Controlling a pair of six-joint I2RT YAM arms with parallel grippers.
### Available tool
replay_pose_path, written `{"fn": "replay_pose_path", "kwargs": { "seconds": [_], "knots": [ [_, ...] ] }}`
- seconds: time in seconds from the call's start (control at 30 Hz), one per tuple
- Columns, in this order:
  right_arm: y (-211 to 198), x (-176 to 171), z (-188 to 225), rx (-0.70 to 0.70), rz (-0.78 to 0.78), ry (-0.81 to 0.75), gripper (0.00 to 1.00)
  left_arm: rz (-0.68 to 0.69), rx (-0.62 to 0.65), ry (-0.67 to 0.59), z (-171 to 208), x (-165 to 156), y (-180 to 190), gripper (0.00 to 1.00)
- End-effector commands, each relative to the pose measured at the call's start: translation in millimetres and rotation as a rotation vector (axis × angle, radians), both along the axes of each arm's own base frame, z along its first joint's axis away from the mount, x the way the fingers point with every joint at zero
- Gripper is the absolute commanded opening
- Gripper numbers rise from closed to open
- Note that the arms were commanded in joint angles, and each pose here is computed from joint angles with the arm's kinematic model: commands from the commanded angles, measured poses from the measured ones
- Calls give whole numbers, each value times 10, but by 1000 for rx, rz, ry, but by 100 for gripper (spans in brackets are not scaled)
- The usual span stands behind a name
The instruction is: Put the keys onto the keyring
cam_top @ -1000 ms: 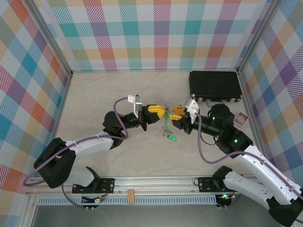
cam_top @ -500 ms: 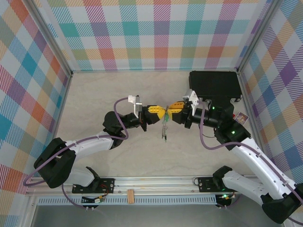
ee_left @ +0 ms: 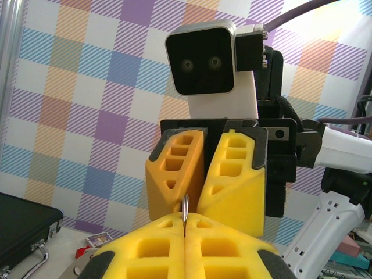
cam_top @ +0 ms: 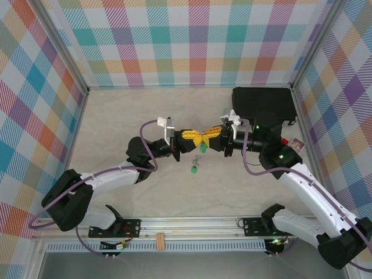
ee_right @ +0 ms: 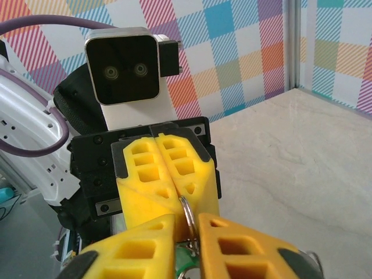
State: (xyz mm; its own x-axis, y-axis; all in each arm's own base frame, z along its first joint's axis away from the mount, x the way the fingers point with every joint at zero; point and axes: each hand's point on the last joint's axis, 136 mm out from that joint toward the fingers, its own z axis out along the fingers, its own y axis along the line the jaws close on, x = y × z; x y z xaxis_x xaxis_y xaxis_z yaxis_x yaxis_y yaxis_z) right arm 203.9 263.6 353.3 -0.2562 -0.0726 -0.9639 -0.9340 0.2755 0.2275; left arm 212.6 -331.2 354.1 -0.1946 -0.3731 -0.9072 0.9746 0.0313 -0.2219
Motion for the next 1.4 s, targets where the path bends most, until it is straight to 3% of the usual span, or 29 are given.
{"fn": "replay_pose_path", "kwargs": {
  "seconds": [0.0,0.13,0.4,0.53,0.93,1.37],
  "knots": [
    [12,-41,193,36,32,-40,10,-18,-69,-94,278,-159,69,0],
    [6,-41,186,34,30,-45,0,-20,-68,-90,273,-149,60,0],
    [-34,-34,176,22,8,-65,0,-19,-64,-82,256,-125,44,0],
    [-61,-16,129,-7,-7,-74,0,-12,-54,-63,201,-94,51,9],
    [-112,82,-244,-213,-15,-114,0,-16,8,-20,46,129,235,15],
    [-48,149,-554,-409,58,-135,0,-58,234,-42,-411,155,152,18]
  ]
}}
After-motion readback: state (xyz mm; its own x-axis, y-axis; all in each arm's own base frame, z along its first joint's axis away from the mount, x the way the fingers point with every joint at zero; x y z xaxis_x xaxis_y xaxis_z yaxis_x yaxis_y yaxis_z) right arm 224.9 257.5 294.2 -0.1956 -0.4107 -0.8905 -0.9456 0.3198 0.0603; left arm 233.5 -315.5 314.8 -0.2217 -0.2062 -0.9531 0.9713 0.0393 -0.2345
